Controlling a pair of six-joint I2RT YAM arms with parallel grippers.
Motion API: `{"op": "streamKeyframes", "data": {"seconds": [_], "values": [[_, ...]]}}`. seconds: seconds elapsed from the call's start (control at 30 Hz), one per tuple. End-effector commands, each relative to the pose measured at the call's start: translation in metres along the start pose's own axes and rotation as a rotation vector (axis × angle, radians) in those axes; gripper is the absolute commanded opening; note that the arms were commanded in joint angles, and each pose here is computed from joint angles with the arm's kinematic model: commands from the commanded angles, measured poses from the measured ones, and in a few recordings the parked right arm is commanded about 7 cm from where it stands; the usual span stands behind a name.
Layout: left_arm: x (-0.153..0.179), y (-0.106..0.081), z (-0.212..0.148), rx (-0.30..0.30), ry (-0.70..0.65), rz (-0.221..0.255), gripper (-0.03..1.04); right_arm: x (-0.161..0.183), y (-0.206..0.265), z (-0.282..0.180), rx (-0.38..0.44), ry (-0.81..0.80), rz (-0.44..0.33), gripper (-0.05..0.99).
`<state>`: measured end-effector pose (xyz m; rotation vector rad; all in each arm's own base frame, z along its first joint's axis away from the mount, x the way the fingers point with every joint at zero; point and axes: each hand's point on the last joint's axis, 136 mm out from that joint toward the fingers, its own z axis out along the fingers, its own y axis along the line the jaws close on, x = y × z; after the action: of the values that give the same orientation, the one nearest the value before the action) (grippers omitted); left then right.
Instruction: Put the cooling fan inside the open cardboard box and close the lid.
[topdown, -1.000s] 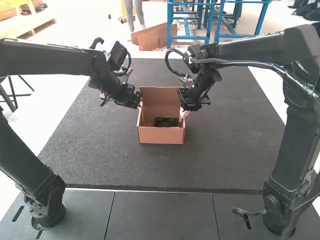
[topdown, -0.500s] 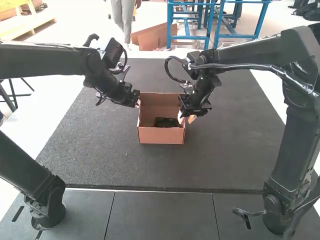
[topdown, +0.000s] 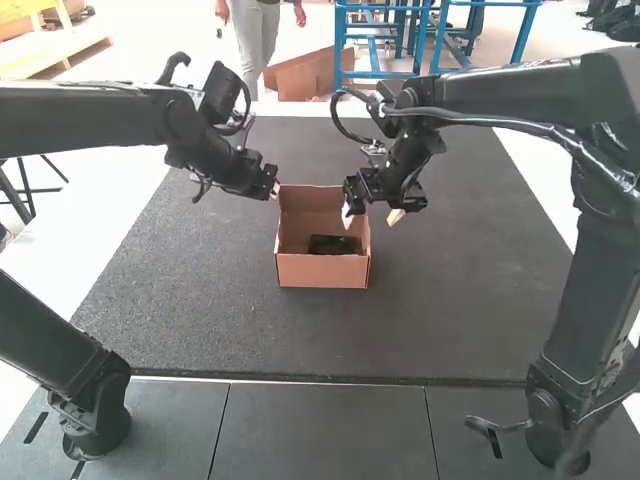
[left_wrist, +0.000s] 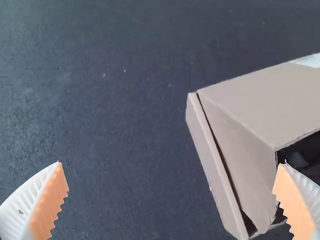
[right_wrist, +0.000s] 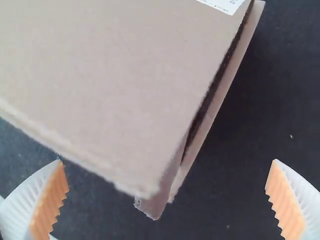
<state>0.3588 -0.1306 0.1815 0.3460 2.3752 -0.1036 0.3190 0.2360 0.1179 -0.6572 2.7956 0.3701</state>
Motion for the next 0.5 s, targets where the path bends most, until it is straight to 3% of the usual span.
{"op": "streamKeyframes", "data": {"seconds": [0.0,0.23,0.47], "values": [[-0.045,0.015,-0.023,-0.071,-0.135,-0.012,0.97,-0.018,-0.007,-0.044,0.024,-0.128,-0.006,0.91],[-0.069,0.017,-0.017,-0.101,-0.173,-0.017,0.97,-0.017,-0.024,-0.067,0.062,-0.213,-0.006,0.91],[-0.07,-0.016,-0.001,-0.051,-0.151,0.04,0.97,-0.033,-0.034,-0.103,0.072,-0.379,-0.007,0.91]]}}
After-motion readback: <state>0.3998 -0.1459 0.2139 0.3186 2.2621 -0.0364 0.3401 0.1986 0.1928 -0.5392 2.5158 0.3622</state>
